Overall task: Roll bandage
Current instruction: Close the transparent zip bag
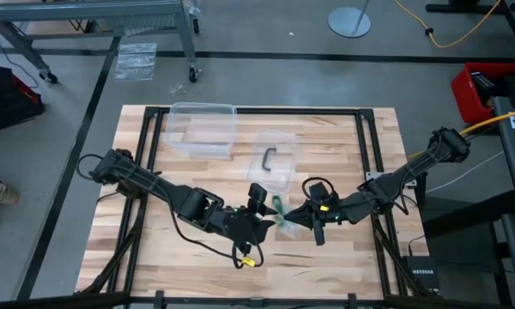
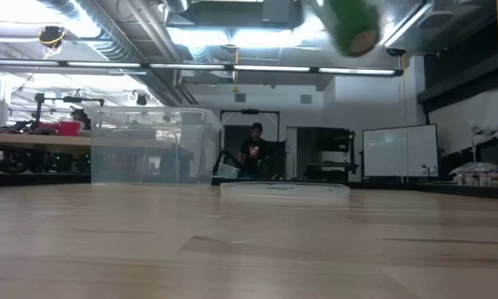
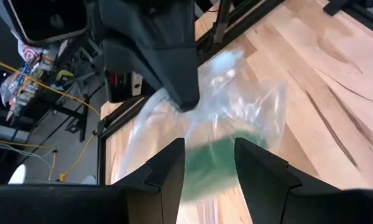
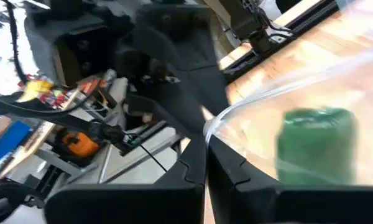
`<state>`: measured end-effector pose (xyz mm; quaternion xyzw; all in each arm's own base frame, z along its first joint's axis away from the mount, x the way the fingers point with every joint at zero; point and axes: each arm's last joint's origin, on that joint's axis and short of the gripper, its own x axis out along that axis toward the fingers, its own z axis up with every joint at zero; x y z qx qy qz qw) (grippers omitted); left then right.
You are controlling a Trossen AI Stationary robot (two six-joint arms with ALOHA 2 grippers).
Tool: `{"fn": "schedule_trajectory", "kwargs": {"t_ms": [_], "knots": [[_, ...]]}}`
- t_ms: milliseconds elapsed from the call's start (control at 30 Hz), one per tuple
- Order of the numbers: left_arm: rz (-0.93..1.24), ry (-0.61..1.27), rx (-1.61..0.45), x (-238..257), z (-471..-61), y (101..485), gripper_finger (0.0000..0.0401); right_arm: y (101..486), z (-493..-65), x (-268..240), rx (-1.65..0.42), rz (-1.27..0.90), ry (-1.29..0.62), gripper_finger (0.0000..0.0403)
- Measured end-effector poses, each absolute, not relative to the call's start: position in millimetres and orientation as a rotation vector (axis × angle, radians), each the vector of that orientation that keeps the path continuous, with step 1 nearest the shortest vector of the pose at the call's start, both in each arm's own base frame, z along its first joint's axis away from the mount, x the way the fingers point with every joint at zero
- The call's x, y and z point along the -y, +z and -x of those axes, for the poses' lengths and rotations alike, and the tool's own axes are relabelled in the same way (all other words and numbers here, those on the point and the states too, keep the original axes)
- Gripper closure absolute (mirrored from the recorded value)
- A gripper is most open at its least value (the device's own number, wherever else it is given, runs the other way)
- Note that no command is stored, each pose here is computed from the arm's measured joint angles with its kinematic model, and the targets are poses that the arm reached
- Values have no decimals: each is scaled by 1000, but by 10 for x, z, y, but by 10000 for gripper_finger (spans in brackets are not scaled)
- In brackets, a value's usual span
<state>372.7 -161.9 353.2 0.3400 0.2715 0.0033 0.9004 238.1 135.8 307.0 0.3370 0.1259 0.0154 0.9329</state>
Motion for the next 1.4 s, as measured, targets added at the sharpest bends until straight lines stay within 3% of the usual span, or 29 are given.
{"fn": "schedule_trajectory", "kwargs": {"t_ms": [933,1200,1400], "knots": [[-741,25,-557,1496,-3784,3556,272,3111,-2387,-1381,-249,-739,102,398],[-704,-38,-609,1485,-3754,3505,316,3116,-2387,-1384,-248,-740,111,398],[-709,-39,-616,1483,-3750,3499,385,3118,-2387,-1380,-241,-732,101,398]]}}
